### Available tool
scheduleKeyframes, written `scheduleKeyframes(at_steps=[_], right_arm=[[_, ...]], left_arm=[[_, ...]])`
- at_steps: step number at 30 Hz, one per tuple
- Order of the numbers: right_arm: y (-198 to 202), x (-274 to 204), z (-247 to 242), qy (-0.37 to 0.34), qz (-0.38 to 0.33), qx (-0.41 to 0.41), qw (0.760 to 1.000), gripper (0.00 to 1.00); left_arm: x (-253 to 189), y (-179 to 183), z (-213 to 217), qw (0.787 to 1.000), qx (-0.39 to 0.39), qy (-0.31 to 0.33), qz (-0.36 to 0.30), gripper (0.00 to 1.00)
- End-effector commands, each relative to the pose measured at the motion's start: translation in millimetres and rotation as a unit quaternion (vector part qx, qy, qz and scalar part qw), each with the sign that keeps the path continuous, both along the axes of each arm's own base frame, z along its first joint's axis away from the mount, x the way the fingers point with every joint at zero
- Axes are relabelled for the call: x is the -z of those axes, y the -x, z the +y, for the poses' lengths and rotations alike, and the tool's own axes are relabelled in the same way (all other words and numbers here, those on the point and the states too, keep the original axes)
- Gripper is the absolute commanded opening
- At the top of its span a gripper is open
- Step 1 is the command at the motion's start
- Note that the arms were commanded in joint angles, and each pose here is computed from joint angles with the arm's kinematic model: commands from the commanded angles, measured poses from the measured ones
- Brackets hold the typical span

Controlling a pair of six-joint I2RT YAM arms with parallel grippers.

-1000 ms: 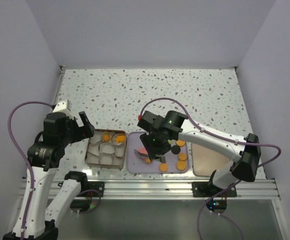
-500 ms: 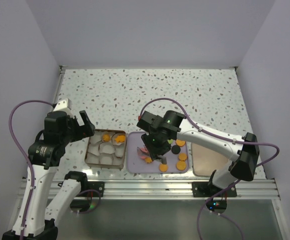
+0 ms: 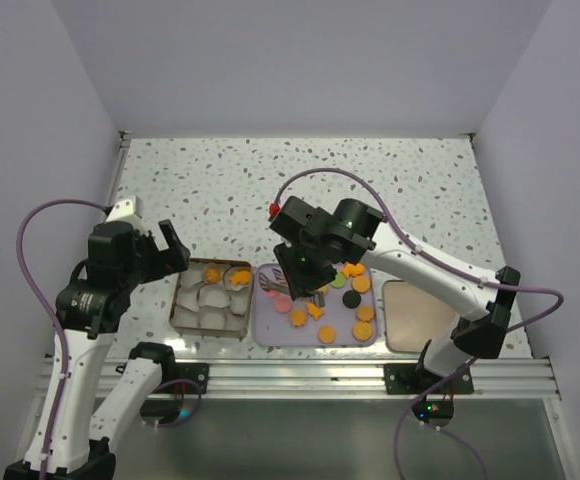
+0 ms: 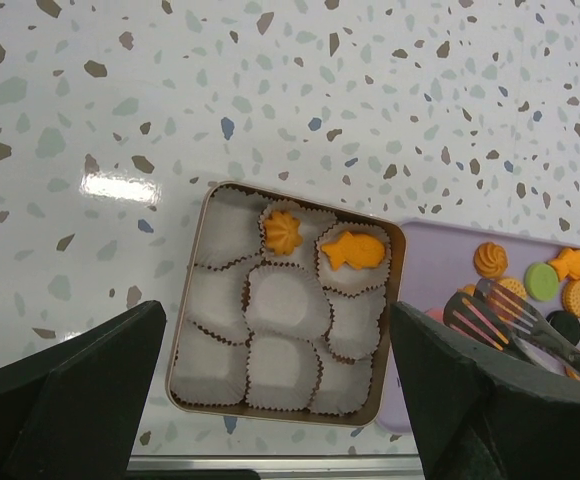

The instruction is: Pack the cookies

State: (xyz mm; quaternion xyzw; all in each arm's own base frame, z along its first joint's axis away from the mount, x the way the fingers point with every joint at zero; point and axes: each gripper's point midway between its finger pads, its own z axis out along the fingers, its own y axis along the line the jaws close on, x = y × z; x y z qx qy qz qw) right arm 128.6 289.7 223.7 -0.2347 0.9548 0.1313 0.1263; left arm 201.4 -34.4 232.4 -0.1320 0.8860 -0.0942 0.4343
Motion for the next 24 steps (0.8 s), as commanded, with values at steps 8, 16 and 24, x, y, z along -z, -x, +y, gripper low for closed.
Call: scheduleKeyframes(at_steps=[8, 16, 24], right_arm=[[-27, -49, 92, -0.116, -0.014, -0.03, 0.993, 0.39], [-33, -54, 166, -0.206, 0.023, -0.063, 0.976, 0.4], [-51, -27, 192, -0.198, 0.024, -0.065, 0.978, 0.4]], left_arm=[[-45, -3, 1, 0.999, -0.001, 0.002, -0.051, 1.0], [-94, 2, 9, 0.996, -0.023, -0.001, -0.09, 1.0], [-111, 20, 18, 0.994, -0.035, -0.01, -0.101, 1.0]])
